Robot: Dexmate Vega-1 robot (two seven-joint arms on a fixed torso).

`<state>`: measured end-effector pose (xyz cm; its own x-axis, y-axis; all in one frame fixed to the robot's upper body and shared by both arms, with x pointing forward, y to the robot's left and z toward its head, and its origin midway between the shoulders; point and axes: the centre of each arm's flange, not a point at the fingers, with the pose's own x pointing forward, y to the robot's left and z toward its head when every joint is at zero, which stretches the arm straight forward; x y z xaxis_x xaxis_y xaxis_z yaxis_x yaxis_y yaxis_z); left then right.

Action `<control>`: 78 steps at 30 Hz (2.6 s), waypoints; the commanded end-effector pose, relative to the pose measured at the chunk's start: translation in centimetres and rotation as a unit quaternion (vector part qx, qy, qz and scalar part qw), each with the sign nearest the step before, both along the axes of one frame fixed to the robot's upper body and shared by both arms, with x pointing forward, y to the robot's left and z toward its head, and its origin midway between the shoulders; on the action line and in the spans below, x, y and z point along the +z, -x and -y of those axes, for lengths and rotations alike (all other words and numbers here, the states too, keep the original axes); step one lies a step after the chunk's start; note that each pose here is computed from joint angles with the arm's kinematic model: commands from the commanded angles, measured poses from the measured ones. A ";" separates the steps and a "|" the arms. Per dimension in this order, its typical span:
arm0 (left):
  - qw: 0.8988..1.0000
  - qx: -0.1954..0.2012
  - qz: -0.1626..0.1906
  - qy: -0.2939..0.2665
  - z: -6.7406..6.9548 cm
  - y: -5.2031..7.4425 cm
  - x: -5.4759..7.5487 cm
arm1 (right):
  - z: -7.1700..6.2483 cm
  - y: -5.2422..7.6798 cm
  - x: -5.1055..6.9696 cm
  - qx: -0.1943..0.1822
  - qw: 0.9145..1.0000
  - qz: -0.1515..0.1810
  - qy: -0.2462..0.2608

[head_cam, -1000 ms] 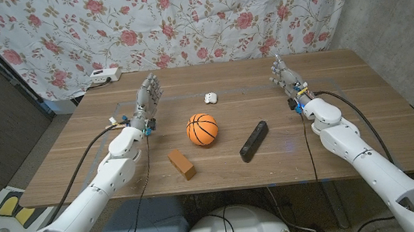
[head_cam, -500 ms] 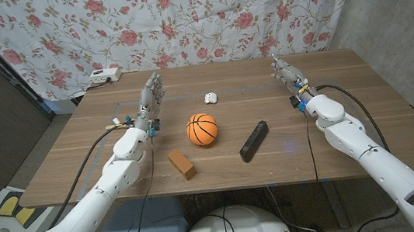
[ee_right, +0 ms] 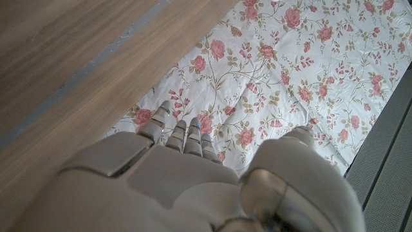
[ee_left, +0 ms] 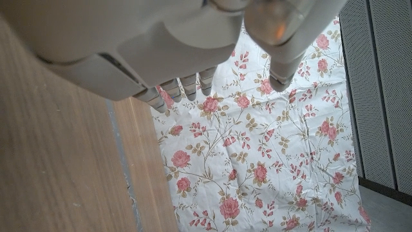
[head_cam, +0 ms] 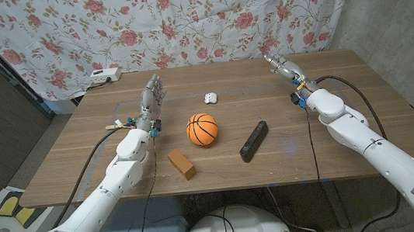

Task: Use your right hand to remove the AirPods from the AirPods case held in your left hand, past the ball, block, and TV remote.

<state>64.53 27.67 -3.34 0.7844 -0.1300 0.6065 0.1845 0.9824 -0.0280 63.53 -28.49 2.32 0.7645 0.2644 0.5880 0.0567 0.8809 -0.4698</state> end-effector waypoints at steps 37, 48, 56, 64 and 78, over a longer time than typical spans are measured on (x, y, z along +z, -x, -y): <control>1.000 0.011 0.015 -0.022 1.0 -0.4 1.4 | -2.8 0.0 3.1 -0.078 0.974 0.052 0.207; 1.000 0.015 0.018 -0.017 1.1 -0.4 1.4 | -3.6 -0.1 3.3 -0.085 0.967 0.053 0.232; 1.000 0.010 0.018 -0.016 0.8 -0.4 1.2 | -4.5 0.2 3.4 -0.089 0.961 0.052 0.258; 1.000 0.004 0.018 -0.015 0.9 -0.3 0.9 | -5.3 0.8 3.5 -0.098 0.955 0.054 0.274; 1.000 0.005 0.017 -0.011 0.5 0.2 0.4 | -6.6 1.0 3.3 -0.095 0.947 0.057 0.301</control>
<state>64.71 26.95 -2.65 0.7651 -0.1444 0.6275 0.1767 0.9842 0.0109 62.70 -22.78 5.67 0.7714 0.4264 0.4724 0.2660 0.4582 -0.8481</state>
